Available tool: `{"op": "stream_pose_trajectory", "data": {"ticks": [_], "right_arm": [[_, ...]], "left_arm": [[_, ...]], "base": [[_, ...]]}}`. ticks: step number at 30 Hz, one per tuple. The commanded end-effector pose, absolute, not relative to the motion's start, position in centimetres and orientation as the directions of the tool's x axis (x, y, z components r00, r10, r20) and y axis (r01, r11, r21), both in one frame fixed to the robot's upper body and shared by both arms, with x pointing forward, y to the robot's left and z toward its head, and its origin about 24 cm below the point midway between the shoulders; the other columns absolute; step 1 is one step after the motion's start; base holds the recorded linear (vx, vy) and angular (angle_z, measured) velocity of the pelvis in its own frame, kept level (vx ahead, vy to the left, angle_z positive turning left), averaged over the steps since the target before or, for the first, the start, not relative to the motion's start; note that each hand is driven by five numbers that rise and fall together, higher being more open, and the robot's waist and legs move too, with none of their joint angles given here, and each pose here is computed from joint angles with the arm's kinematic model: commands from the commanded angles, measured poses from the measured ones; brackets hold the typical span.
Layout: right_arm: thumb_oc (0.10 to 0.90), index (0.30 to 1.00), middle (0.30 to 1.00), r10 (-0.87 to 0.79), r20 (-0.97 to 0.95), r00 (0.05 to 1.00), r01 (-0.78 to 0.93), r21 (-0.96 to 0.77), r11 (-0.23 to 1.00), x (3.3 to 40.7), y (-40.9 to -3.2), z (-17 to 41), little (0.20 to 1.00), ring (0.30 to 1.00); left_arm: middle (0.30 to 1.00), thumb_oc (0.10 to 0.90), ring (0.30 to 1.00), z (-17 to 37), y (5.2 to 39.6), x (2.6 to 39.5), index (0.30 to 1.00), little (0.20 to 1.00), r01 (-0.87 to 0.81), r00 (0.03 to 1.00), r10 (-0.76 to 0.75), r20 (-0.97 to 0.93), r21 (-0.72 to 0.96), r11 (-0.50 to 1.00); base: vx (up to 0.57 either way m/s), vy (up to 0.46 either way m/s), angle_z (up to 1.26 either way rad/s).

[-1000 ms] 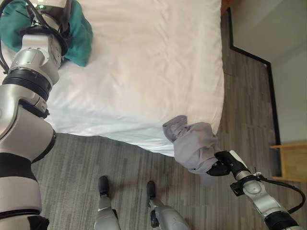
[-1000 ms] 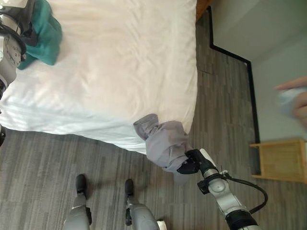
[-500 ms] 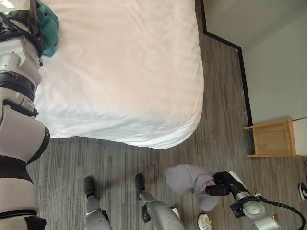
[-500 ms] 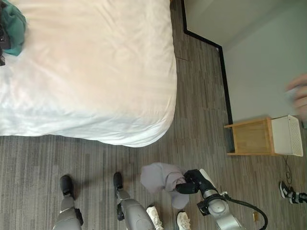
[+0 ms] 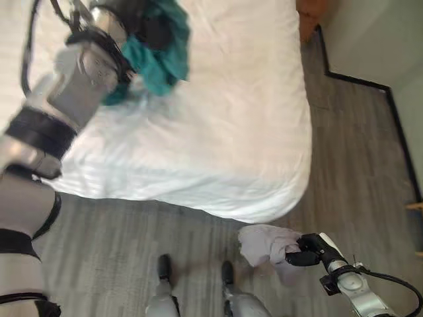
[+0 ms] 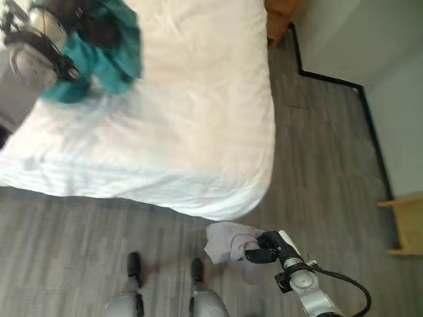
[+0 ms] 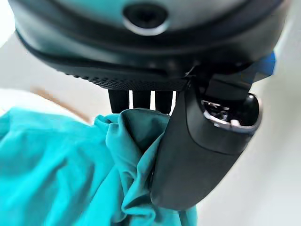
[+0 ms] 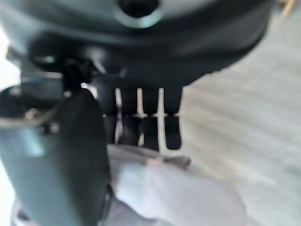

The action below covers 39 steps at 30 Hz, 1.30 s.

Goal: Pick up bed clothes into laundry basket.

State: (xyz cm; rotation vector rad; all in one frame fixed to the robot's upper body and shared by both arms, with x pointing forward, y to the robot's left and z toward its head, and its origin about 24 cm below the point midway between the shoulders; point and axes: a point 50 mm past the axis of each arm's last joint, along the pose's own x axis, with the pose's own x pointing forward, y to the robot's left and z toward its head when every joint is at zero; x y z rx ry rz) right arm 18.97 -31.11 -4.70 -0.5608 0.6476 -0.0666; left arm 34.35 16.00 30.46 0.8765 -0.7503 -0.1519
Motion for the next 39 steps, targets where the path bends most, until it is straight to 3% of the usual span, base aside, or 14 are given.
{"op": "stream_pose_trajectory", "data": {"ticks": [1, 2, 4, 5, 7, 10, 13, 17, 21, 26, 30, 34, 38, 39], "right_arm": [[0.4, 0.3, 0.3, -0.385, -0.439, 0.812, 0.061, -0.592, 0.804, 18.7, -34.9, -2.0, 0.3, 0.3], [0.4, 0.3, 0.3, -0.385, -0.44, 0.811, 0.056, -0.597, 0.8, 18.6, -34.9, -2.0, 0.3, 0.3], [0.4, 0.3, 0.3, -0.437, -0.443, 0.783, 0.092, -0.613, 0.785, 17.7, -36.1, -2.0, 0.3, 0.3], [0.4, 0.3, 0.3, -0.435, -0.444, 0.783, 0.086, -0.616, 0.783, 17.7, -36.1, -2.0, 0.3, 0.3], [0.4, 0.3, 0.3, -0.441, -0.429, 0.788, 0.099, -0.618, 0.78, 17.0, -36.0, -2.0, 0.3, 0.3], [0.4, 0.3, 0.3, -0.431, -0.372, 0.822, 0.142, -0.599, 0.788, 17.6, -35.7, -1.0, 0.3, 0.3], [0.4, 0.3, 0.3, -0.394, -0.286, 0.873, 0.234, -0.464, 0.855, 18.6, -34.7, 0.1, 0.3, 0.3], [0.4, 0.3, 0.3, -0.393, -0.158, 0.906, 0.361, -0.201, 0.911, 19.0, -33.3, 1.5, 0.3, 0.3], [0.4, 0.3, 0.3, -0.394, -0.019, 0.919, 0.392, -0.059, 0.918, 19.1, -32.2, 3.8, 0.3, 0.3], [0.4, 0.3, 0.3, -0.41, 0.034, 0.911, 0.411, -0.106, 0.905, 18.7, -32.5, 5.3, 0.3, 0.3], [0.4, 0.3, 0.3, -0.405, 0.024, 0.914, 0.405, -0.106, 0.908, 18.8, -32.1, 5.0, 0.3, 0.3], [0.4, 0.3, 0.3, -0.356, 0.043, 0.934, 0.358, -0.114, 0.927, 19.6, -30.5, 5.3, 0.3, 0.3], [0.4, 0.3, 0.3, -0.316, 0.174, 0.933, 0.336, -0.104, 0.936, 21.4, -29.2, 7.9, 0.3, 0.3], [0.4, 0.3, 0.3, -0.294, 0.264, 0.919, 0.312, -0.029, 0.95, 23.0, -27.6, 9.6, 0.3, 0.3]], "left_arm": [[0.3, 0.4, 0.3, 30.4, 18.6, 33.5, 0.3, 0.3, -0.066, 0.709, -0.338, 0.62, 0.535, 0.842], [0.3, 0.4, 0.3, 30.1, 18.8, 33.3, 0.3, 0.3, -0.065, 0.712, -0.333, 0.618, 0.531, 0.845], [0.3, 0.4, 0.3, 24.7, 21.0, 31.3, 0.3, 0.3, 0.1, 0.782, -0.308, 0.542, 0.379, 0.92], [0.3, 0.4, 0.3, 24.6, 21.2, 31.1, 0.3, 0.3, 0.098, 0.785, -0.303, 0.54, 0.375, 0.922], [0.3, 0.4, 0.3, 18.9, 24.4, 27.1, 0.3, 0.3, 0.078, 0.856, -0.136, 0.498, 0.135, 0.988], [0.3, 0.4, 0.3, 15.2, 26.2, 23.6, 0.3, 0.3, 0.034, 0.911, -0.062, 0.408, 0.076, 0.997], [0.3, 0.4, 0.3, 12.1, 26.5, 21.4, 0.3, 0.3, 0.003, 0.942, 0.03, 0.335, -0.097, 0.995], [0.3, 0.4, 0.3, 10.2, 26.6, 19.4, 0.3, 0.3, -0.082, 0.945, 0.141, 0.296, -0.201, 0.976], [0.3, 0.4, 0.3, 9.3, 26.6, 18.7, 0.3, 0.3, -0.141, 0.942, 0.201, 0.269, -0.226, 0.964], [0.3, 0.4, 0.3, 10.3, 27.3, 18.3, 0.3, 0.3, -0.168, 0.933, 0.2, 0.299, -0.129, 0.977], [0.3, 0.4, 0.3, 10.9, 27.5, 18.6, 0.3, 0.3, -0.179, 0.914, 0.223, 0.339, -0.158, 0.971], [0.3, 0.4, 0.3, 13.6, 25.6, 21.4, 0.3, 0.3, -0.059, 0.89, 0.106, 0.443, -0.117, 0.991], [0.3, 0.4, 0.3, 14.4, 24.9, 22.7, 0.3, 0.3, -0.004, 0.884, 0.058, 0.465, -0.116, 0.993], [0.3, 0.4, 0.3, 14.8, 24.6, 23.4, 0.3, 0.3, -0.002, 0.881, 0.059, 0.469, -0.122, 0.992]], "base": [[-0.01, -0.068, 0.29], [0.02, -0.078, 0.18], [0.02, -0.081, 0.27], [0.0, -0.103, 0.31], [-0.02, -0.125, 0.27], [-0.01, -0.06, 0.41], [0.03, -0.026, 0.27], [0.01, 0.001, 0.18], [0.04, 0.018, 0.02], [0.02, 0.036, -0.03], [0.0, 0.06, -0.27], [-0.14, 0.094, -0.55], [-0.21, 0.071, -1.62], [-0.29, 0.038, -1.51]]}}
